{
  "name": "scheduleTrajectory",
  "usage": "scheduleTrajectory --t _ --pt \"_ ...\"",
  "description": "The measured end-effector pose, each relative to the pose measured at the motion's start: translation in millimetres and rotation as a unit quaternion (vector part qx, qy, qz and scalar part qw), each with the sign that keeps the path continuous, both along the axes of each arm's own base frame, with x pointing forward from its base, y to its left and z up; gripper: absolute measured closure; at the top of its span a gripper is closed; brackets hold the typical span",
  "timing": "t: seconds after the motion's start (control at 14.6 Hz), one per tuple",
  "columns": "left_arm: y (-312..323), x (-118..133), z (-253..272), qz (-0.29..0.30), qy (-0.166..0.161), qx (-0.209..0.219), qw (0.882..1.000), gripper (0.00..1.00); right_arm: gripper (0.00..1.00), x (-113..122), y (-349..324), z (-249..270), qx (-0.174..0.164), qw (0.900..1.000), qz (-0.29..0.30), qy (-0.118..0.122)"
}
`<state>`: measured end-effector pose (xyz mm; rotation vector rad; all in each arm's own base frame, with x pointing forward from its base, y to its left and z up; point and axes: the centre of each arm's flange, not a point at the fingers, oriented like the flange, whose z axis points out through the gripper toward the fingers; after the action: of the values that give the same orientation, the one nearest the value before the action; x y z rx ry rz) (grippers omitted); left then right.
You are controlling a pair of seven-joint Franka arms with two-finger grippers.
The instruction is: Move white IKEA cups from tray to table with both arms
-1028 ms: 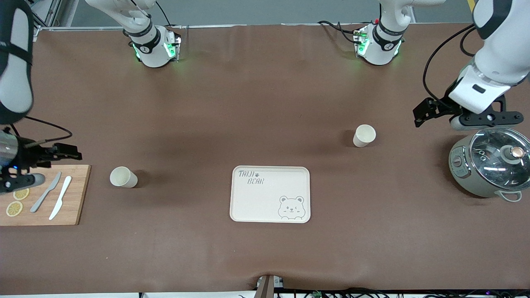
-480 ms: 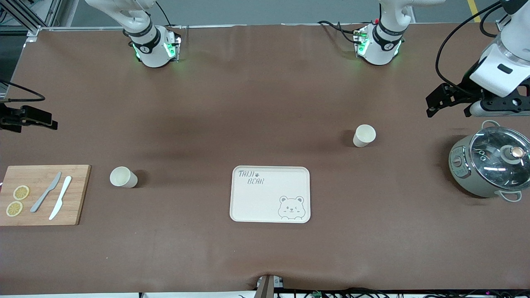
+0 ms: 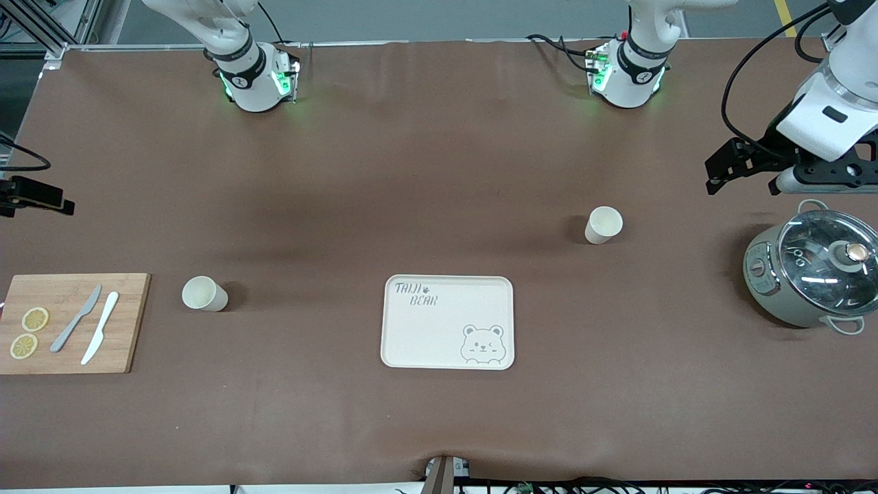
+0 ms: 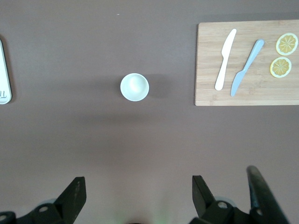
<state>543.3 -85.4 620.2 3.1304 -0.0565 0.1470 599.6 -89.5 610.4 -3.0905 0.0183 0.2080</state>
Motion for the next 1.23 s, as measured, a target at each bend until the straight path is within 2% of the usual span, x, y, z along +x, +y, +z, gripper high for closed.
scheduleTrajectory --t 0.69,1.03,1.23 --pt "4 2 1 -0.047 -0.001 0.005 0.999 0.0 0.0 -1 -14 2 0.0 1.0 -0.01 -0.006" --pt "7 5 -2 -0.05 0.001 0.005 0.999 0.0 0.0 -1 -16 7 -0.002 1.0 -0.012 -0.015" --pt "12 6 -4 -0.067 0.003 0.007 0.998 0.0 0.0 1 -15 18 -0.006 0.999 -0.01 -0.037"
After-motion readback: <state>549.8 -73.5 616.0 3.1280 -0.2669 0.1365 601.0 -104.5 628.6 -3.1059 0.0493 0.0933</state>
